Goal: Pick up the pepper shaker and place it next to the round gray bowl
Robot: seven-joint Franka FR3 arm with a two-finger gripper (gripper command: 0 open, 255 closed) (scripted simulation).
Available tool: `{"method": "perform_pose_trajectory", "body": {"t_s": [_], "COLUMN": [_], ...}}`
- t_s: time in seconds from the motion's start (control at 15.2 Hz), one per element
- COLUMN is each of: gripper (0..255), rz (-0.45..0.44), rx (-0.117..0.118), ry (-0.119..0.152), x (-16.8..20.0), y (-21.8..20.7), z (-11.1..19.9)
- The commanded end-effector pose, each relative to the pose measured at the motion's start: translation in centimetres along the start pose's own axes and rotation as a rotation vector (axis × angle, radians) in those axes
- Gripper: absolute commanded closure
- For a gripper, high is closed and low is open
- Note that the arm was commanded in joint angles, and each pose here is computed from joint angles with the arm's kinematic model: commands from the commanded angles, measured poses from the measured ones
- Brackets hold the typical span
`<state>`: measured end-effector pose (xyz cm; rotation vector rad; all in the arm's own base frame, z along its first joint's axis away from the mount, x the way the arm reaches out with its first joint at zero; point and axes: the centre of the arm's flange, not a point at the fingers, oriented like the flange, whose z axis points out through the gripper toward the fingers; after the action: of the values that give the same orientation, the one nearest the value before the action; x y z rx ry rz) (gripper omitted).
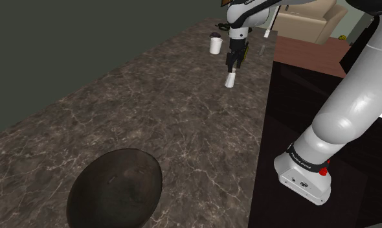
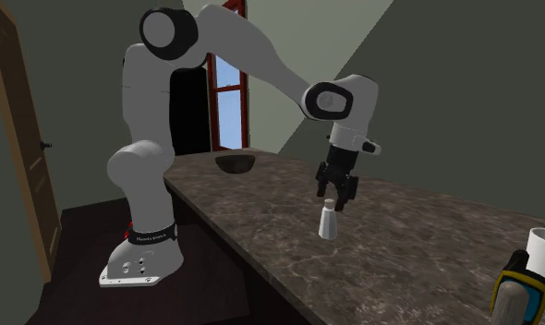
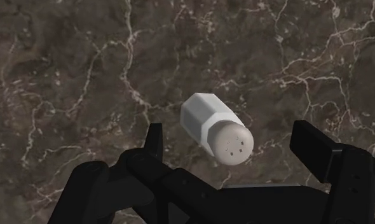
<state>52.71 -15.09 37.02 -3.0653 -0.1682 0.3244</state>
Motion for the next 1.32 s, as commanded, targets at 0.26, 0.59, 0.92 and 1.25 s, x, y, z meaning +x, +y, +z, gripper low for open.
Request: {"method": "perform_pose_trajectory", "body": {"t_s": [0.26,0.59,0.92,1.25], "gripper": [0,255,255,255], "rz": [0.0,0.0,0.0,0.0], "rx": [0.0,0.0,0.0,0.0], "ry": [0.001,0.001,0.001,0.001], "x": [0.0,0.0,0.0,-0.3], "y": [0.0,0.0,0.0,-0.1], "z": [0.3,0.3,0.3,-1.3]}}
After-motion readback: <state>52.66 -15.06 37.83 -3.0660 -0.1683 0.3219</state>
